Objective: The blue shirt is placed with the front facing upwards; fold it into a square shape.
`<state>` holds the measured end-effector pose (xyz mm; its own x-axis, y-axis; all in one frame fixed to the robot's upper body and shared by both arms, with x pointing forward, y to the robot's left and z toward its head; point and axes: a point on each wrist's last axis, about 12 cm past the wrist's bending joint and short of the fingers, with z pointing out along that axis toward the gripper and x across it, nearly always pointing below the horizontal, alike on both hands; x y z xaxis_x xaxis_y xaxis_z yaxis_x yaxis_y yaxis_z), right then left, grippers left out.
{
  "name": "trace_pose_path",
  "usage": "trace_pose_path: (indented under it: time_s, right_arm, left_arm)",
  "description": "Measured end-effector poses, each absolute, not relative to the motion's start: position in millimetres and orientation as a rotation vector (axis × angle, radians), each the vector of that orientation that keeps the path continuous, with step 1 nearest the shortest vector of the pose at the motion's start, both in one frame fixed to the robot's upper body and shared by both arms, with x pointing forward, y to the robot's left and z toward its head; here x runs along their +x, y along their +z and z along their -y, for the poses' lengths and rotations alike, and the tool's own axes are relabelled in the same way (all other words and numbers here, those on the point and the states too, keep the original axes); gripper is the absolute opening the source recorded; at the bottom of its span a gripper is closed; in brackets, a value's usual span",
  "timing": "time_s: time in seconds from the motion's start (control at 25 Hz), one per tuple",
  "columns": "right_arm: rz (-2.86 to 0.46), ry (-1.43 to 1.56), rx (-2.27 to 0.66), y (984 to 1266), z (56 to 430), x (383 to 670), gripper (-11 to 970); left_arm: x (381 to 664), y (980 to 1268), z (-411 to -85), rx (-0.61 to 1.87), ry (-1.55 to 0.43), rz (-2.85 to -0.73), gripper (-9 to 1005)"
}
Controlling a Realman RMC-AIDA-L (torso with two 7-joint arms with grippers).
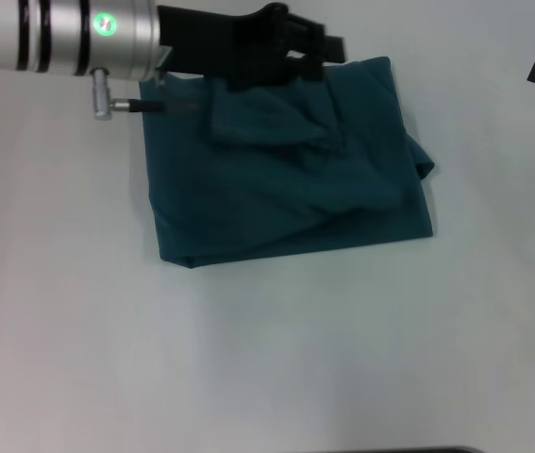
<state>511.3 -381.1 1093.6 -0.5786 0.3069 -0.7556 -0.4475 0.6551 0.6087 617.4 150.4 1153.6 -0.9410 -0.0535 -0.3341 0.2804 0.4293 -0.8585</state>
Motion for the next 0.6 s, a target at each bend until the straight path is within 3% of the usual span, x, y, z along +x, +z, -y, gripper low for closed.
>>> trace_pose_path:
  time_s: [0.2,0.6]
  right_arm:
    - [-1.941,1.021,-0.115,1094,380,512,603]
    - [-1.943,1.031,-0.127,1096,377,515,602]
  left_arm:
    - [618,1162,-153,0.224,-1.549,-2.32,336]
    - [603,1162,-207,0.108,-1.615,-2.199,650]
